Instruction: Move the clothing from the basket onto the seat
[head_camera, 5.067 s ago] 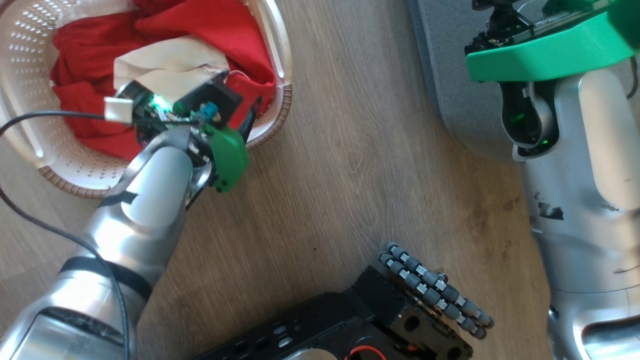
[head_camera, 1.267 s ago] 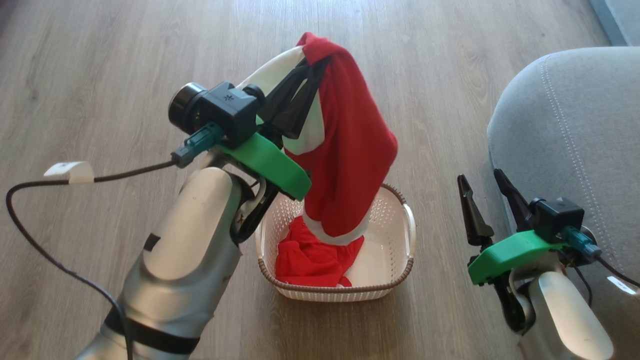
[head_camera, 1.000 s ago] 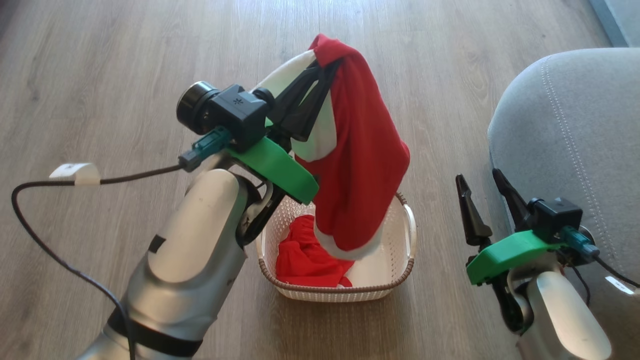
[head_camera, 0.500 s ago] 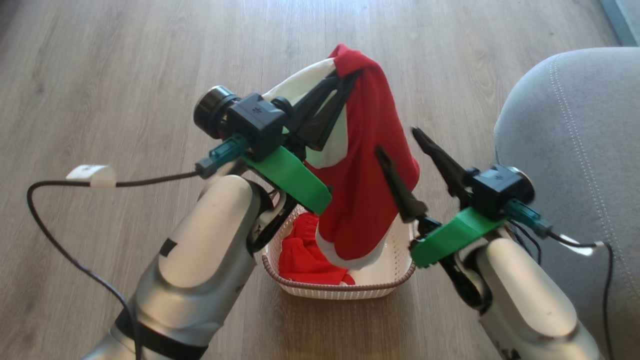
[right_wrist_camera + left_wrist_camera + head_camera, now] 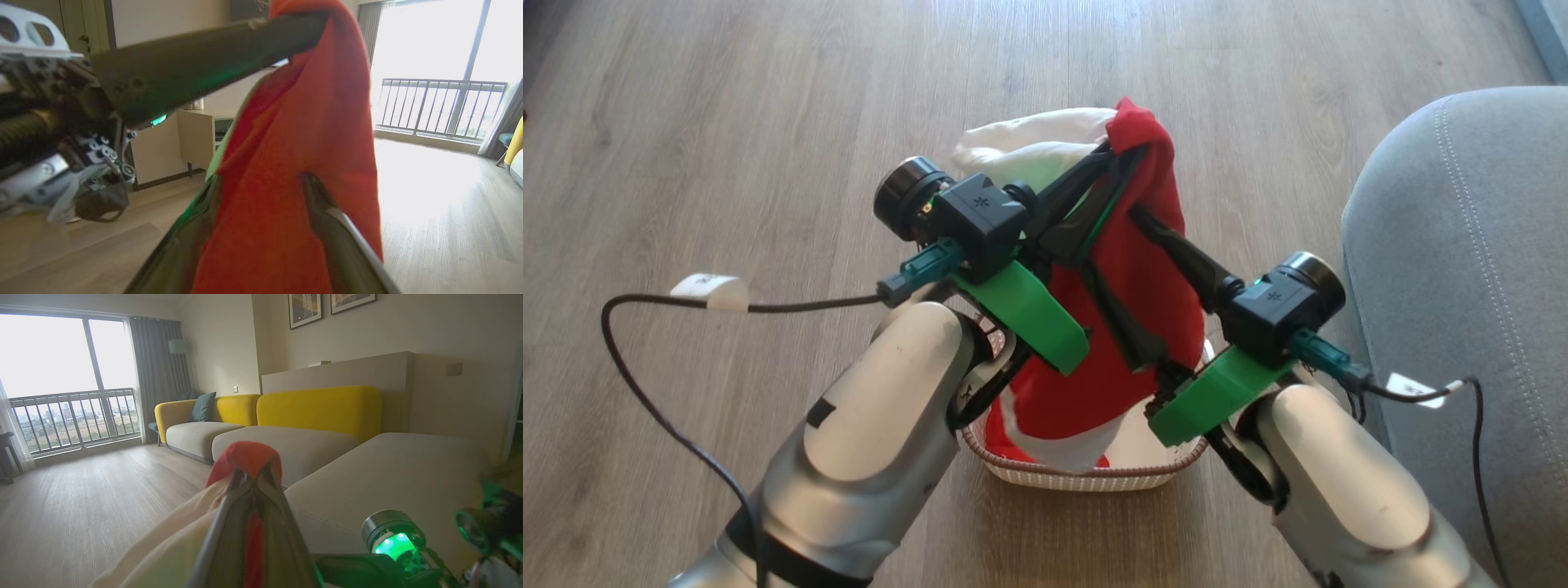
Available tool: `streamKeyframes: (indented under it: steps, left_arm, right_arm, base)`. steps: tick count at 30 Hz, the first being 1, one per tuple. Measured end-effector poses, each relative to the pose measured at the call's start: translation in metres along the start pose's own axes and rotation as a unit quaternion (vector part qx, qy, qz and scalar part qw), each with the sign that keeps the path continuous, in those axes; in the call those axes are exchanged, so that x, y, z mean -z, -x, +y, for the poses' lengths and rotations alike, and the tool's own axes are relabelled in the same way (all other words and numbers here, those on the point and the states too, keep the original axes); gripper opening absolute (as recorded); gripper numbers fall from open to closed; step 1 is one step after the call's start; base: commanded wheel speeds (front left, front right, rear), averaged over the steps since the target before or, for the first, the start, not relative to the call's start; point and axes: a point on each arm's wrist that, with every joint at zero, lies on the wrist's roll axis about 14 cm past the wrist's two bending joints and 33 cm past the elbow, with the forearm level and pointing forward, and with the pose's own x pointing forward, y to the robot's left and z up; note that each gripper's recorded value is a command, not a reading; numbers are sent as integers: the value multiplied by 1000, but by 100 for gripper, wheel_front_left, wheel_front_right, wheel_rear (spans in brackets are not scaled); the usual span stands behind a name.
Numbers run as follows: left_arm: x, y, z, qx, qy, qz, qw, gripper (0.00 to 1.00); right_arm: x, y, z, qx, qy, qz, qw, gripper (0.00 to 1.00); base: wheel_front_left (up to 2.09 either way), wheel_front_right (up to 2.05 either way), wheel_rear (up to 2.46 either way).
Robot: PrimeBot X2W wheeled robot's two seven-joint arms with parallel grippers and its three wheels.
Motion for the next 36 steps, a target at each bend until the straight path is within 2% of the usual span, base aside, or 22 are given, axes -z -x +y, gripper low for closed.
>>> streamKeyframes:
  steps: [7,15,17,28,29,30,31,36]
  left_arm:
    - [-1,0,-9,11,5,0,1000,0]
    - [-3,3,-14,16,9,-1,1000,0]
    - [-2,4,-16,18,8,1,1000,0]
    - [7,7,-15,14,13,13,1000,0]
    - [7,7,-16,13,14,14,1000,25]
    - [8,8,-16,13,15,14,1000,88]
    - [11,8,-16,12,17,18,1000,100]
    - [34,15,-13,3,27,48,998,100]
  right_arm:
    - [43,11,-11,24,4,70,997,100]
    - [90,25,-17,40,-5,148,988,100]
    - [94,24,-18,42,-10,155,987,0]
    - [68,11,-29,61,-24,108,992,0]
    - [65,11,-30,63,-23,103,992,0]
    - [64,13,-32,66,-23,102,992,0]
    - [64,15,-34,71,-24,101,992,0]
    - [60,29,-53,105,-28,93,990,0]
  base:
    - [0,0,0]
    - [0,0,0]
    - [0,0,0]
    - [0,0,0]
    - [0,0,0]
    - [0,0,0]
    - [0,0,0]
    - [0,0,0]
